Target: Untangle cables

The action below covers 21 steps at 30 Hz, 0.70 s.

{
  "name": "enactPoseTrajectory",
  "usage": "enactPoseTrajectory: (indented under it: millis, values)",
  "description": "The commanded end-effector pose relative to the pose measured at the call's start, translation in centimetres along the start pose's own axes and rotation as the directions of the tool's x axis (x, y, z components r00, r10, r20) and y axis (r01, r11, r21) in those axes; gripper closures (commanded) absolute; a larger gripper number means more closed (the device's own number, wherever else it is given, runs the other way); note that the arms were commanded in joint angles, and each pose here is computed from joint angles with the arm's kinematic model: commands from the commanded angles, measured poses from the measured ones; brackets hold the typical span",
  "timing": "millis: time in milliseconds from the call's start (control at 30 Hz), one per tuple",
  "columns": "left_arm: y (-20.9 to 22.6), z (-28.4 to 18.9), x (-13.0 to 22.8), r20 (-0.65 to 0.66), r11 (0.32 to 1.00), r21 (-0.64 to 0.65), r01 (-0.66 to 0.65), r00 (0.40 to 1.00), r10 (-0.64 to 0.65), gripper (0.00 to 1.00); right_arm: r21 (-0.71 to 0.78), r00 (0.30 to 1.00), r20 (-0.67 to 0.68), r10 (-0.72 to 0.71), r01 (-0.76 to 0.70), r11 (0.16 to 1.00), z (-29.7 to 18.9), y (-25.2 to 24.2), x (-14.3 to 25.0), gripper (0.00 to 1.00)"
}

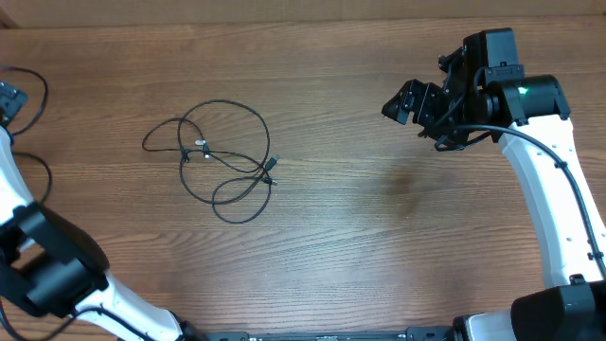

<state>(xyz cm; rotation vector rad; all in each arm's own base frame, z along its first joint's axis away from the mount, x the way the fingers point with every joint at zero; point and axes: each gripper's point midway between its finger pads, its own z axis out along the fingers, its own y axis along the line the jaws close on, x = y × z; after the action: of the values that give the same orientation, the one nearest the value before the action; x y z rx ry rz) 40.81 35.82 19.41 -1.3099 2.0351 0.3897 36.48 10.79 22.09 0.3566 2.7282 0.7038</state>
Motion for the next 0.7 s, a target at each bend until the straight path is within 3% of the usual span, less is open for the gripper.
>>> enactPoseTrajectory:
  millis: [0,100,233,267,333,433,467,500,600,667]
  values:
    - [-3.9,-13.0,-5.8,0.219,0.981,0.175,-0.083,0.975,0.044,0.0,0.005,1.0,0.014,-0.011,0.011,1.0,0.0,-0.1,-0.2,0.08]
    - [-9.9,-20.9,-3.1,0.204,0.872,0.456,-0.179,0.975,0.093,0.0,0.002,1.0,0.02,-0.014,0.014,1.0,-0.1,0.0,-0.4,0.07]
    - [-16.4,-28.5,5.4,0.121,0.552,0.777,-0.302,0.933,0.339,0.03,-0.001,0.999,0.027,-0.017,0.017,1.0,-0.1,0.0,-0.5,0.07]
    - [-17.1,-29.2,8.2,0.082,0.503,0.809,-0.305,0.905,0.416,0.08,-0.001,0.999,0.027,-0.021,0.021,1.0,-0.1,0.0,-0.5,0.07]
    - [-17.3,-29.2,12.4,0.003,0.485,0.821,-0.302,0.852,0.524,0.11,0.0,0.998,0.025,-0.058,0.058,0.998,-0.1,0.0,-0.5,0.07]
    - [-16.4,-28.3,20.2,-0.203,0.527,0.805,-0.272,0.708,0.676,0.2,0.004,0.997,0.018,-0.07,0.07,0.998,0.0,-0.1,-0.3,0.06]
    - [-15.8,-27.5,22.3,-0.287,0.574,0.775,-0.265,0.662,0.692,0.22,0.004,0.997,0.017,-0.07,0.07,0.998,0.0,-0.1,-0.3,0.04]
    - [-14.7,-26.1,24.0,-0.399,0.672,0.696,-0.252,0.643,0.654,0.22,0.004,0.997,0.017,-0.07,0.07,0.998,0.0,-0.1,-0.3,0.04]
    - [-12.6,-22.1,26.1,-0.559,0.86,0.471,-0.195,0.688,0.463,0.2,0.006,0.998,0.013,-0.068,0.068,0.998,0.0,-0.2,-0.2,0.03]
    - [-11.4,-19.8,27.3,-0.62,0.931,0.342,-0.129,0.713,0.327,0.18,0.007,0.997,0.009,-0.079,0.078,0.997,0.0,-0.2,-0.1,0.03]
